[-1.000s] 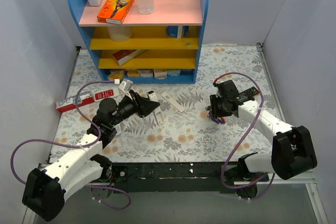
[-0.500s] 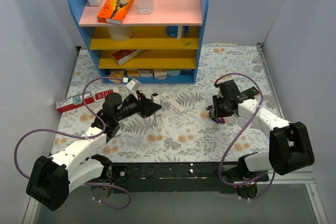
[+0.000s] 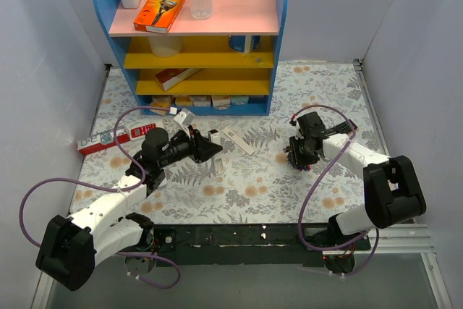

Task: Load the batteries into the remote control

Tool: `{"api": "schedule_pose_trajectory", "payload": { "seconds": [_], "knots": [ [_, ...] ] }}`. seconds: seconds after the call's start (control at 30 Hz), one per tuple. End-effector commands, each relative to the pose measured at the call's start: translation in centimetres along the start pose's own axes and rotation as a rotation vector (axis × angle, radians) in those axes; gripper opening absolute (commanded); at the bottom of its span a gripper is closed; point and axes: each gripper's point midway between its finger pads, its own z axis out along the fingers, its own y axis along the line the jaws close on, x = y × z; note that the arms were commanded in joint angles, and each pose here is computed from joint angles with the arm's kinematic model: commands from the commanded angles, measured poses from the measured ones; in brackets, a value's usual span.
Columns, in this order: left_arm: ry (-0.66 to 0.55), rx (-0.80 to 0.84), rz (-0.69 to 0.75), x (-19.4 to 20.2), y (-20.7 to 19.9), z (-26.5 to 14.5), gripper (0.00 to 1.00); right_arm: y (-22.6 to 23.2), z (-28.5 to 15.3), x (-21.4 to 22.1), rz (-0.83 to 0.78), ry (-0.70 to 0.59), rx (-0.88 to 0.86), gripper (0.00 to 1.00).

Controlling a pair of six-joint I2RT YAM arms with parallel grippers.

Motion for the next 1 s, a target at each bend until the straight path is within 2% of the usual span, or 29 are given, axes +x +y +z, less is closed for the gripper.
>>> {"api": "schedule_pose_trajectory", "payload": {
  "seconds": [0.0, 0.27, 0.63, 0.97],
  "knots": [
    [-0.038, 0.019, 0.034, -2.0, -0.8, 0.1, 0.0, 0.6, 0.0, -0.3, -0.017, 0.009, -0.041, 0.38],
    [-0.037, 0.025, 0.03, -2.0, -0.9, 0.1, 0.0, 1.7, 0.3, 0.3, -0.031, 0.04, -0.095, 0.36],
    [-0.026, 0.032, 0.016, -1.7, -0.9, 0.2, 0.0, 0.8, 0.7, 0.6, -0.081, 0.077, 0.034, 0.35],
    [-0.025, 0.035, 0.013, -1.7, -1.0, 0.2, 0.0, 1.3, 1.3, 0.5, -0.126, 0.1, 0.064, 0.35]
  ]
}}
